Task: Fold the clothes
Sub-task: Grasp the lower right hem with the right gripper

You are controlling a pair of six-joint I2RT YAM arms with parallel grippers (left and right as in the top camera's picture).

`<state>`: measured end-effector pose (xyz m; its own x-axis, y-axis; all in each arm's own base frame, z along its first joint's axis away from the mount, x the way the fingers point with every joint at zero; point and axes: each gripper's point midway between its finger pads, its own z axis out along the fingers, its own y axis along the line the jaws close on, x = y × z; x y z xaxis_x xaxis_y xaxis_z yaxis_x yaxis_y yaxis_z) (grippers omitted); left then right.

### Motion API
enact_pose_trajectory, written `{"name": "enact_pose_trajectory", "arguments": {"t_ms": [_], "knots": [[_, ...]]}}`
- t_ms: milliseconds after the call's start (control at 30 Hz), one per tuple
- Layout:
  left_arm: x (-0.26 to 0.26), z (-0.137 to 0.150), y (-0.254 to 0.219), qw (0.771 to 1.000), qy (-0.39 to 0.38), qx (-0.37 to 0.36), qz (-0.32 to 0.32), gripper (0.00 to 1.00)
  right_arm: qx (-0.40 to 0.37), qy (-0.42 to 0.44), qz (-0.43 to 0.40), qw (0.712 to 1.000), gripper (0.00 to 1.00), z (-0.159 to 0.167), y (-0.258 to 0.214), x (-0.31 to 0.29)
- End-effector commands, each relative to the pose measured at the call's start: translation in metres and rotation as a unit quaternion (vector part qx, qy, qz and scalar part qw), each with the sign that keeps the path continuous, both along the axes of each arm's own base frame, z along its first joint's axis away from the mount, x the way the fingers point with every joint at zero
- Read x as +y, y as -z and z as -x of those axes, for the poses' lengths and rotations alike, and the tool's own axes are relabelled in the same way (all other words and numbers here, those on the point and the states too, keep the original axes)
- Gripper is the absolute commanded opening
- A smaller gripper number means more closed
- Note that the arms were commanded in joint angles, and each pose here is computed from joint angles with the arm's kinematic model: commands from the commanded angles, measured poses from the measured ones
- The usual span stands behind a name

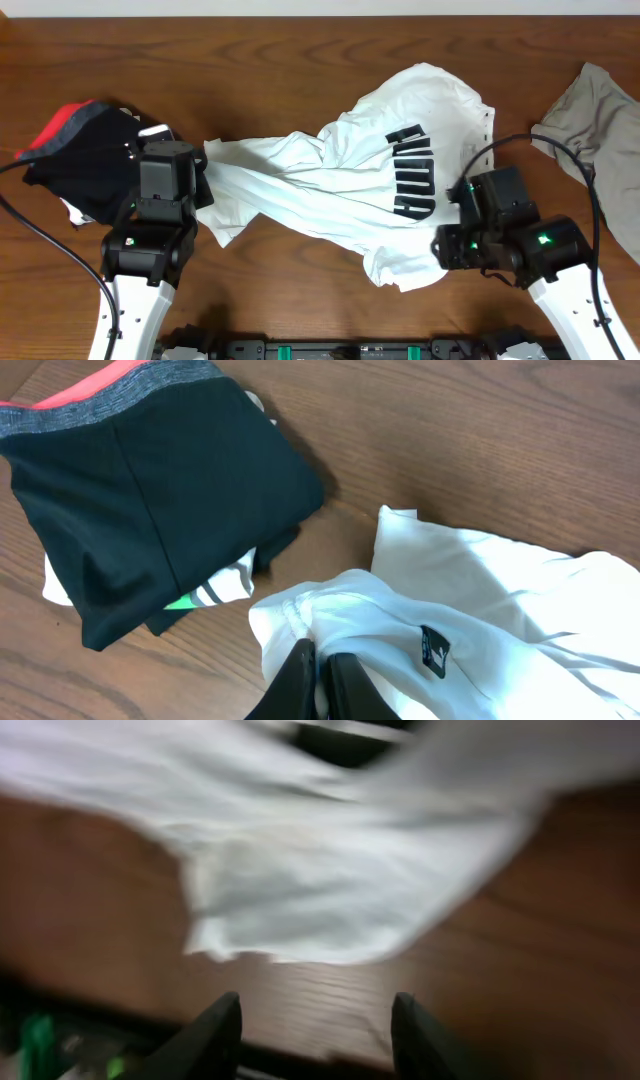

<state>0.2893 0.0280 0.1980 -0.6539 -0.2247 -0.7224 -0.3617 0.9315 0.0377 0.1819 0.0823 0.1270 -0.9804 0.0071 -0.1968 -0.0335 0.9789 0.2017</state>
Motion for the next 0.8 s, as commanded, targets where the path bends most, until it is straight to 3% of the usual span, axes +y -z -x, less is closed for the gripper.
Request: {"name": "enact_pose_trajectory", "arguments": {"t_ms": [0,133,333,767], "knots": [[0.001,-0.003,-0.01,1.0,-0.004,-0.012,0.0,0.08,-0.002,0.147,0.09,0.985,0.5,-0.003,0.015,-0.043],[0.001,-0.003,-0.01,1.0,-0.004,-0.012,0.0,0.15,0.003,0.179,0.084,0.98,0.49,-0.005,0.035,-0.046],[0.001,-0.003,-0.01,1.0,-0.004,-0.012,0.0,0.16,0.0,0.187,0.041,0.981,0.46,-0.024,0.067,-0.038],[-0.004,-0.002,-0.006,1.0,0.007,-0.005,0.014,0.16,0.056,0.216,0.112,0.968,0.48,-0.027,0.113,-0.056]]}}
